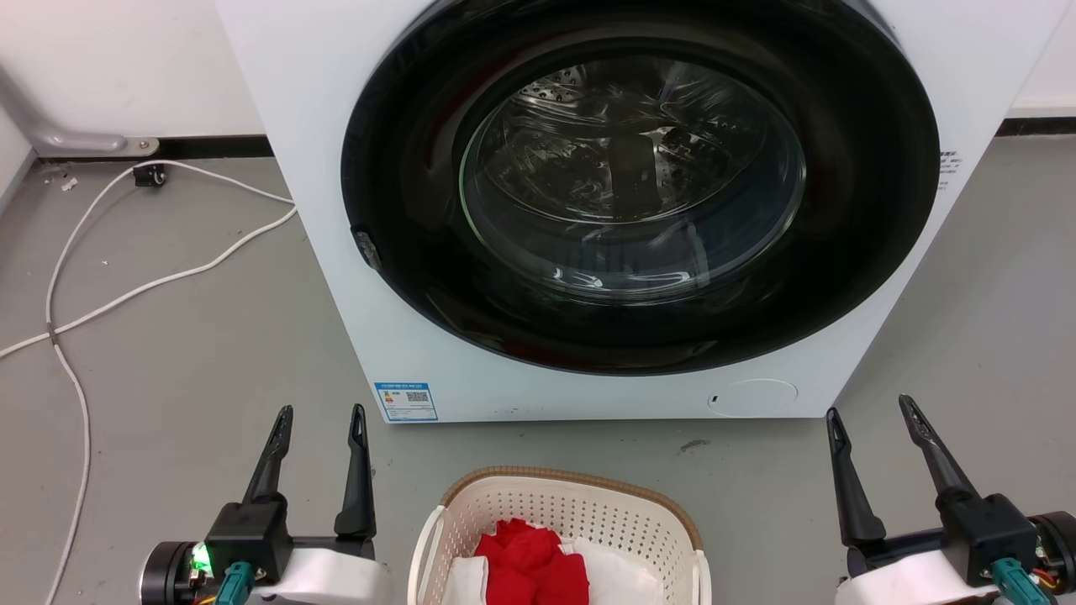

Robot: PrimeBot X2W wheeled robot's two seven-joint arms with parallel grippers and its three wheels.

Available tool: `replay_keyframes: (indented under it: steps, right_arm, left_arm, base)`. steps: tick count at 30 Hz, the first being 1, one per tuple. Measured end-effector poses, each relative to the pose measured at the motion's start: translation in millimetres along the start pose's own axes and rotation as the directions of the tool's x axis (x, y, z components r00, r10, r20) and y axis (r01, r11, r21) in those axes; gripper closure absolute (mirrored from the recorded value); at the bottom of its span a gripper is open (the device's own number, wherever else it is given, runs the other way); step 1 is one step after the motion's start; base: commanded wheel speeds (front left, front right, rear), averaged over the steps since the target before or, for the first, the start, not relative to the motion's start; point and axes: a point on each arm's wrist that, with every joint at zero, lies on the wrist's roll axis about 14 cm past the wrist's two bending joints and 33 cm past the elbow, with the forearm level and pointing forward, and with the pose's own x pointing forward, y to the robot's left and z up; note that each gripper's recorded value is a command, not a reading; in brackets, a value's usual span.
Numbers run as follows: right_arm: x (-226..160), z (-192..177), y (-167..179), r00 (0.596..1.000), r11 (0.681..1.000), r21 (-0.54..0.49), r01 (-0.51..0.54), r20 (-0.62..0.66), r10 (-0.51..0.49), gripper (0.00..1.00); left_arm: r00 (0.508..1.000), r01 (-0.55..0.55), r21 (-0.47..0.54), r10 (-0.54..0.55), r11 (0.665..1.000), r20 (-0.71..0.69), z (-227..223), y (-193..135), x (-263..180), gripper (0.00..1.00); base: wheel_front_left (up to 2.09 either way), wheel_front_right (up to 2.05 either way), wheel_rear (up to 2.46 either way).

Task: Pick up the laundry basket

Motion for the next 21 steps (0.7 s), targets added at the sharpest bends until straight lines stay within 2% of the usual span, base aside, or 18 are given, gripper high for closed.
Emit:
replay_keyframes:
  steps: [4,21]
  right_arm:
    - [-0.4,0.0,0.6,1.000,1.000,-0.018,-0.004,0.001,0.004,0.00]
    - [-2.9,-2.8,-0.9,1.000,0.999,0.043,0.010,-0.004,-0.010,0.00]
  left_arm:
    - [1.000,0.003,0.014,-0.003,1.000,0.001,-0.2,-0.6,-0.5,0.00]
    - [1.000,-0.006,0.008,0.006,1.000,-0.010,-3.6,2.1,-3.0,0.00]
  base:
    - [0.00,0.00,0.00]
    - [0.00,0.00,0.00]
